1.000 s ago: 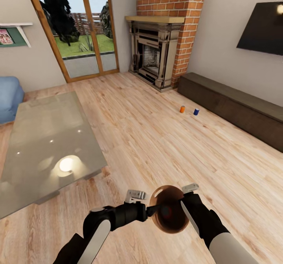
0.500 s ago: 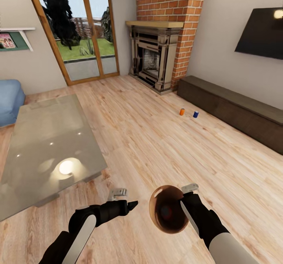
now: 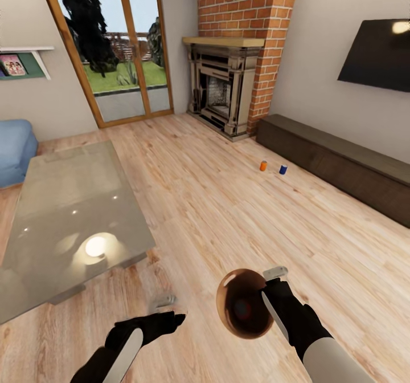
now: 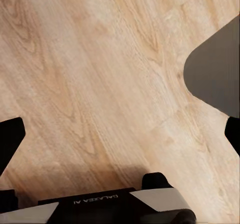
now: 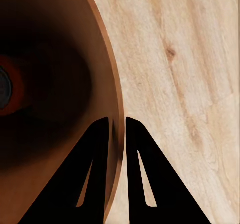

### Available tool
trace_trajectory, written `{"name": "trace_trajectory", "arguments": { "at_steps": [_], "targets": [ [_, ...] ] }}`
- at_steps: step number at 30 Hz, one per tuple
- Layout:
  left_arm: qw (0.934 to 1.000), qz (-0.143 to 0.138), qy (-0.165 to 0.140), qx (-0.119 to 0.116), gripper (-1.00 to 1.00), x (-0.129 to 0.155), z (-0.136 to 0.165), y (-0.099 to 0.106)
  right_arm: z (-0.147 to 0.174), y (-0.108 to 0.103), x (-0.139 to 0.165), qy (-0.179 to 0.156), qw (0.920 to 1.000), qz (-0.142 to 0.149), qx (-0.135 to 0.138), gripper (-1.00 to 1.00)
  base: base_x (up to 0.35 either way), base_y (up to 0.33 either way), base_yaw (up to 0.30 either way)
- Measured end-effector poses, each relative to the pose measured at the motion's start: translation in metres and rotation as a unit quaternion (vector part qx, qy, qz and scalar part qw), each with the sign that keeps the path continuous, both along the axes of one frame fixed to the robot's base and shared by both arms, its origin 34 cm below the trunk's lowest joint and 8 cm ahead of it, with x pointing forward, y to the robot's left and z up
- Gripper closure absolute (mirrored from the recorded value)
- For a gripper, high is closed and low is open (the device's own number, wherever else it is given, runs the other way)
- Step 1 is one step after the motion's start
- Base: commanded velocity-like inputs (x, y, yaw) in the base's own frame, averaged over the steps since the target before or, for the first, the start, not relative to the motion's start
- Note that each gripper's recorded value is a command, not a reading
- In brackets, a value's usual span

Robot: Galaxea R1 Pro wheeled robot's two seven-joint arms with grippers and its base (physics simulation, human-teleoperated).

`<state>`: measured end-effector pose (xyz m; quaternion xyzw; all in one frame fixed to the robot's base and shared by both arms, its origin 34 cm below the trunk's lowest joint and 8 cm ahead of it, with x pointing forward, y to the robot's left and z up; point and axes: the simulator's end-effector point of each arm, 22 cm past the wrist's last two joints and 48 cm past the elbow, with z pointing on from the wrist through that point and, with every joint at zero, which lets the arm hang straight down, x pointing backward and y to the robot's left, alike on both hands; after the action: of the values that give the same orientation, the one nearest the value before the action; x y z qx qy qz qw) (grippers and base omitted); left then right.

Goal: Put the three can of soda from the living room inside the tash can in the kitchen.

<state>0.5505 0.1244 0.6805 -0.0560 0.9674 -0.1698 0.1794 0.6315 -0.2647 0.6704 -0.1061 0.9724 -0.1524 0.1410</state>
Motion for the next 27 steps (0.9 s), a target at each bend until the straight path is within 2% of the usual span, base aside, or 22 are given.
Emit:
{"name": "trace_trajectory", "arguments": {
  "at_steps": [3,11,14,17,19,27],
  "targets": [
    [0.9999,0.005,0.009,0.009,-1.00,-0.007,-0.010,0.005,0.002,0.000,0.001,-0.002,1.0000,0.000,0.000,1.00,0.000,0.000,0.000],
    [0.9998,0.011,0.004,0.014,-1.00,-0.006,-0.011,0.008,0.008,0.001,0.004,-0.008,1.0000,0.000,0.001,1.00,0.000,0.000,0.000],
    [0.9996,0.015,0.001,0.023,-1.00,-0.005,-0.010,0.012,0.010,0.001,0.005,-0.011,0.9999,0.000,0.001,1.00,0.000,0.000,0.000],
    [0.9983,0.031,-0.005,0.048,-1.00,0.000,-0.010,0.025,0.012,0.001,0.006,-0.013,0.9999,0.000,0.001,1.00,0.000,0.000,0.000],
    [0.9977,0.037,-0.008,0.055,-1.00,0.002,-0.009,0.030,0.014,0.000,0.007,-0.014,0.9999,0.000,0.000,1.00,0.000,0.000,0.000],
    [0.9967,0.046,-0.008,0.066,-1.00,0.001,-0.011,0.038,0.020,-0.001,0.010,-0.020,0.9998,0.000,0.000,1.00,0.000,0.000,0.000]
  ]
}}
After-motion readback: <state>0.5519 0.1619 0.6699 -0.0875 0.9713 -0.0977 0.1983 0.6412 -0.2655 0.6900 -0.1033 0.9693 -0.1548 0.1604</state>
